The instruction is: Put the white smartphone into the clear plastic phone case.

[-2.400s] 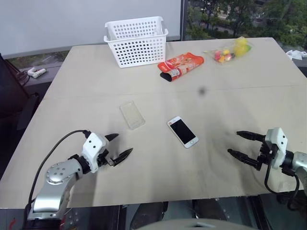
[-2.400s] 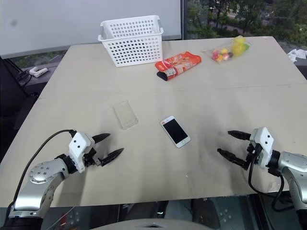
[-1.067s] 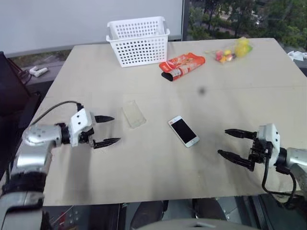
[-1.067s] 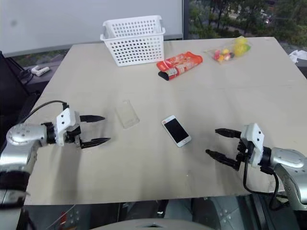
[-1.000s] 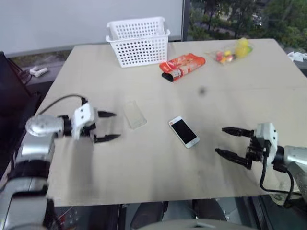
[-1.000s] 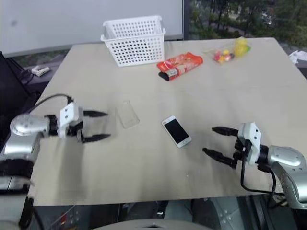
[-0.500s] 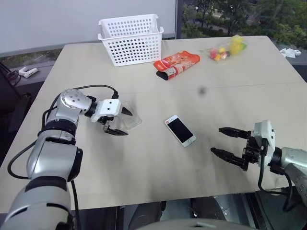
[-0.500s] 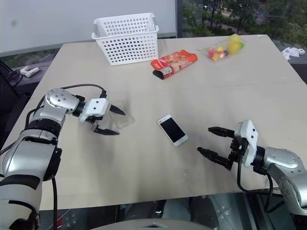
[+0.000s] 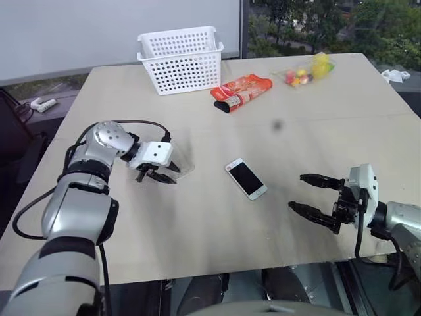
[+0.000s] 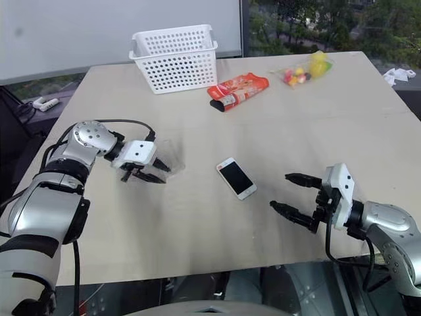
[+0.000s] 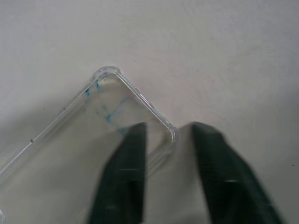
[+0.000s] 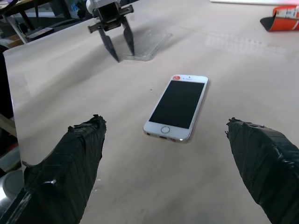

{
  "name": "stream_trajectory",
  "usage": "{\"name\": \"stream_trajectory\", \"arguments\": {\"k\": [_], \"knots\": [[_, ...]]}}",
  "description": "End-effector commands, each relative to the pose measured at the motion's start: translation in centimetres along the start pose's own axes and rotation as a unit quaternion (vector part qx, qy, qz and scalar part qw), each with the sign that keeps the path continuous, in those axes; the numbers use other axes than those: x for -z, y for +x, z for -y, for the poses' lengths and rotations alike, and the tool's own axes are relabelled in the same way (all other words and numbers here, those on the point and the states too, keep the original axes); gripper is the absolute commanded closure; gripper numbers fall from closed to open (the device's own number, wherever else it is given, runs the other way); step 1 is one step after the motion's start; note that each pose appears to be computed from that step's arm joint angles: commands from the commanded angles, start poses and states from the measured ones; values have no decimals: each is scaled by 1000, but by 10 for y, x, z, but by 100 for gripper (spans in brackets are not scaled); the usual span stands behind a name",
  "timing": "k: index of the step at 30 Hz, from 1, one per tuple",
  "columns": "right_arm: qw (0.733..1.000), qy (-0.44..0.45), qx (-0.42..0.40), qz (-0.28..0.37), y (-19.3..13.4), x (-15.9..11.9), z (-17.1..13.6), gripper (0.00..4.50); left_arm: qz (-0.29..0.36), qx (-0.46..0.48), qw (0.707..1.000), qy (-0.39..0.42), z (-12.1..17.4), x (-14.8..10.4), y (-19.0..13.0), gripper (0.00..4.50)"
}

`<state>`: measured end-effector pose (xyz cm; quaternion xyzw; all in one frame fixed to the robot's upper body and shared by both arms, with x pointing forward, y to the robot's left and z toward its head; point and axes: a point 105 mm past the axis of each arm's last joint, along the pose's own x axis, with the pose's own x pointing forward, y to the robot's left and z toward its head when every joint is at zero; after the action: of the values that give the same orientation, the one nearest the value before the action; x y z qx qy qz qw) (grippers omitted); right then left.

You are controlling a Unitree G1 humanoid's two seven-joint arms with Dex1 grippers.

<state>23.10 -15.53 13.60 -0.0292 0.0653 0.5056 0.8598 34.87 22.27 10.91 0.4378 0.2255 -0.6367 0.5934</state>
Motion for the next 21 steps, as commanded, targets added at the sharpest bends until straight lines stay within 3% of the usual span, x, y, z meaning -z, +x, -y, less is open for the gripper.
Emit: {"name": "stream_trajectory", "arguments": {"k": [1,7,11,21], "knots": [[1000,-26,-1,12,-1,-12,0,0,17,24,999,-18,10,3,16,445],[1000,-27,-1,14,-1,-12,0,0,109,-11,993,-41,-4,-23,26,445],[1000,-26,-3,17,2,-12,-2,0,179,-15,979,-102,-3,-43,34,445],[999,-29,-10,20,6,-12,1,0,217,35,936,-275,57,-127,60,445]]}}
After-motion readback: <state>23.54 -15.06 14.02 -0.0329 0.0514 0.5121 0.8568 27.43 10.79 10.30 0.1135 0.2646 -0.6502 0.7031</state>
